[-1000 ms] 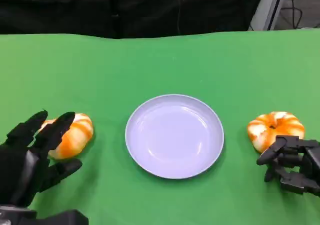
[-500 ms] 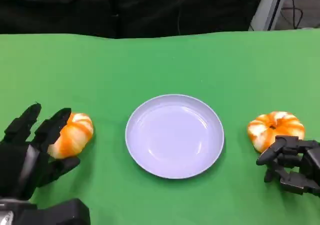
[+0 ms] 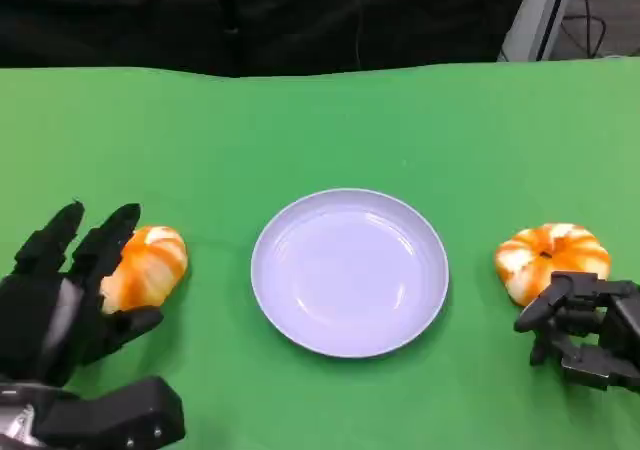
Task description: Grasp the bread from the table and place it into the plate.
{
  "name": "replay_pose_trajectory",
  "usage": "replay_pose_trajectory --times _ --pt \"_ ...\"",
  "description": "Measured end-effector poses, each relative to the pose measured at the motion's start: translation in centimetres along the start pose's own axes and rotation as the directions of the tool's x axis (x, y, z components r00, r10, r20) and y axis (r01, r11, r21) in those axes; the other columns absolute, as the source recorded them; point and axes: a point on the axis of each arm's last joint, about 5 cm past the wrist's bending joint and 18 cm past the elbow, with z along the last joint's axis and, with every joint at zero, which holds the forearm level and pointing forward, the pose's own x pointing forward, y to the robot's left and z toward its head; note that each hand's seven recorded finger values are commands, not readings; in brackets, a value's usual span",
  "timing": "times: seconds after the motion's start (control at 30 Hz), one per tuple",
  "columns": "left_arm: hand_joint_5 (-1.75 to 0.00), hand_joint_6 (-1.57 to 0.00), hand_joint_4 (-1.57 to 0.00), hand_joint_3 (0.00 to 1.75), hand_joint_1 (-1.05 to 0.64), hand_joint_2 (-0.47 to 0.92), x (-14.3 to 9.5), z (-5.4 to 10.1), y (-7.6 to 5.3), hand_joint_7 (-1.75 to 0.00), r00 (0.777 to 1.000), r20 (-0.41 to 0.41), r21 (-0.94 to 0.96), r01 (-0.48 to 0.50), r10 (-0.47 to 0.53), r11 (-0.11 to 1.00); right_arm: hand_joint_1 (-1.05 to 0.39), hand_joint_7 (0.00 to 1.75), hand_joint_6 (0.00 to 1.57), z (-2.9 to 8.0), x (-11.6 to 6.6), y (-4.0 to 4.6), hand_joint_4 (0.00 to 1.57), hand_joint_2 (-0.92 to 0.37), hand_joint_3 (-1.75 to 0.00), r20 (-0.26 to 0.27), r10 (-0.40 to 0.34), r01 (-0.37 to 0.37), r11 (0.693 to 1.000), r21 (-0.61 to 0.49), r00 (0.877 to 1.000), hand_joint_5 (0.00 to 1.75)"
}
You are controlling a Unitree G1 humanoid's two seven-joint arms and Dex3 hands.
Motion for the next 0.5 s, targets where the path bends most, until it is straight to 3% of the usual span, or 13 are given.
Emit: replay_pose_trajectory --times 0.5 --pt "-0.02 -0.39 -0.39 0.0 -0.72 0.9 0.75 0.29 -0.58 -0.01 0.999 -0.01 -0.01 0.051 -0.051 0.999 0.1 1.14 0.86 -0.04 -0.07 -0.17 0.84 -0.82 -0.75 -0.008 -0.009 0.009 1.0 0.01 1.0 1.49"
